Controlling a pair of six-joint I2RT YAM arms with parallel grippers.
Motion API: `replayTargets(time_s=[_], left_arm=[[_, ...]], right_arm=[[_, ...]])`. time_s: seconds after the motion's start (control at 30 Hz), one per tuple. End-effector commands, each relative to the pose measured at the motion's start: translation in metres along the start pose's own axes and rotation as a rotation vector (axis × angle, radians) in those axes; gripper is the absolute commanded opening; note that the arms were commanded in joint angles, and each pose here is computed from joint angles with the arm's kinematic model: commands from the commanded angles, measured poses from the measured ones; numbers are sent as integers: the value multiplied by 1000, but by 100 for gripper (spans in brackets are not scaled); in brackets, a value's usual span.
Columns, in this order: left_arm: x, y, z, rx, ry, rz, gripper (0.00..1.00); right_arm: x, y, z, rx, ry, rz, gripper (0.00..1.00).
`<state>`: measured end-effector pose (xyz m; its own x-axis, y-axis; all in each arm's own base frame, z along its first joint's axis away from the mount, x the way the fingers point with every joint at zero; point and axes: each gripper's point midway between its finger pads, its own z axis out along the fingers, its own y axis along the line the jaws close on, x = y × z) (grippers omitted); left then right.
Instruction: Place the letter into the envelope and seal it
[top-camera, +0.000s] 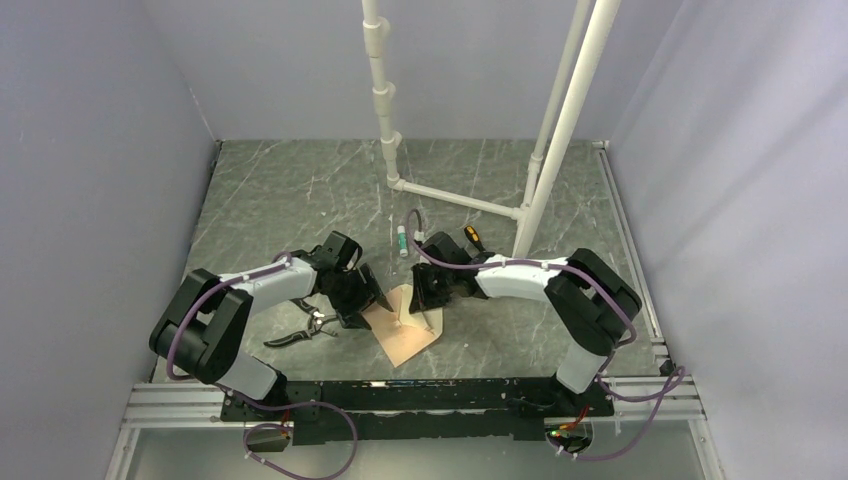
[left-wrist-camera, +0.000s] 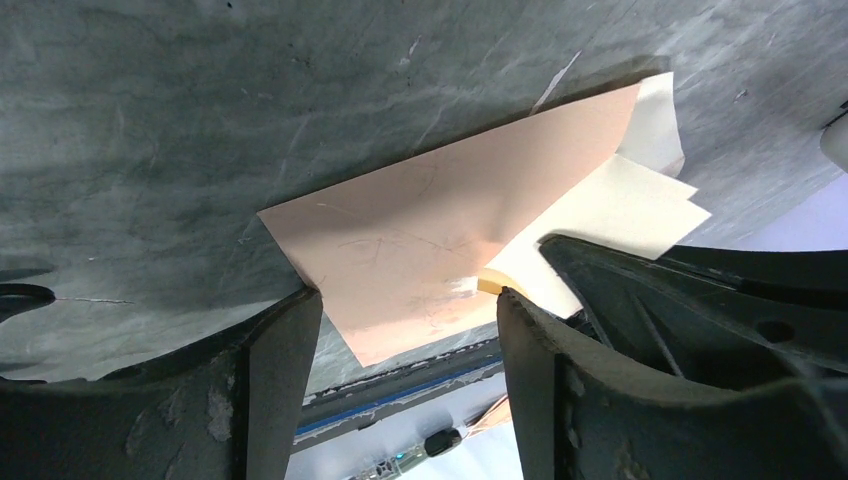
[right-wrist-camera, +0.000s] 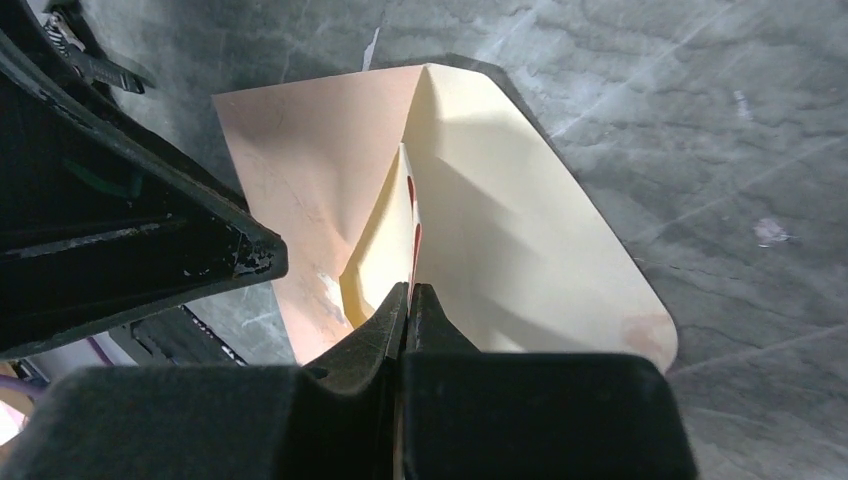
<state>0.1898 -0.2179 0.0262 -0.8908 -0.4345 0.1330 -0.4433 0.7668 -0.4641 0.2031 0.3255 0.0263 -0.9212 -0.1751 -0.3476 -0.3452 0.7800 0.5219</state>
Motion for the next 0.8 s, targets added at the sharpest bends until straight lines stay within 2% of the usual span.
replayTargets(time_s=[0.0,0.1,0.27,0.43,0.53,0.77], left_arm=[[-13,13,10,-47,-70,17,71],[-16,15,11,-62,-81,28,71],[-18,24,10,-103,-97,42,71],[-19,28,9,-119,-101,56,71],[-19,27,10,-118,-99,63,71],[-19,24,13,-106,-83,68,70]], right_arm=[[-6,19,3,-49,-10,-3,0],[-6,11,-1,4,-8,-5,0],[-12,3,-15,82,-39,1,33],[-15,-1,-26,127,-58,4,51],[-16,-1,-26,132,-55,6,53],[-7,4,-6,82,10,32,46]])
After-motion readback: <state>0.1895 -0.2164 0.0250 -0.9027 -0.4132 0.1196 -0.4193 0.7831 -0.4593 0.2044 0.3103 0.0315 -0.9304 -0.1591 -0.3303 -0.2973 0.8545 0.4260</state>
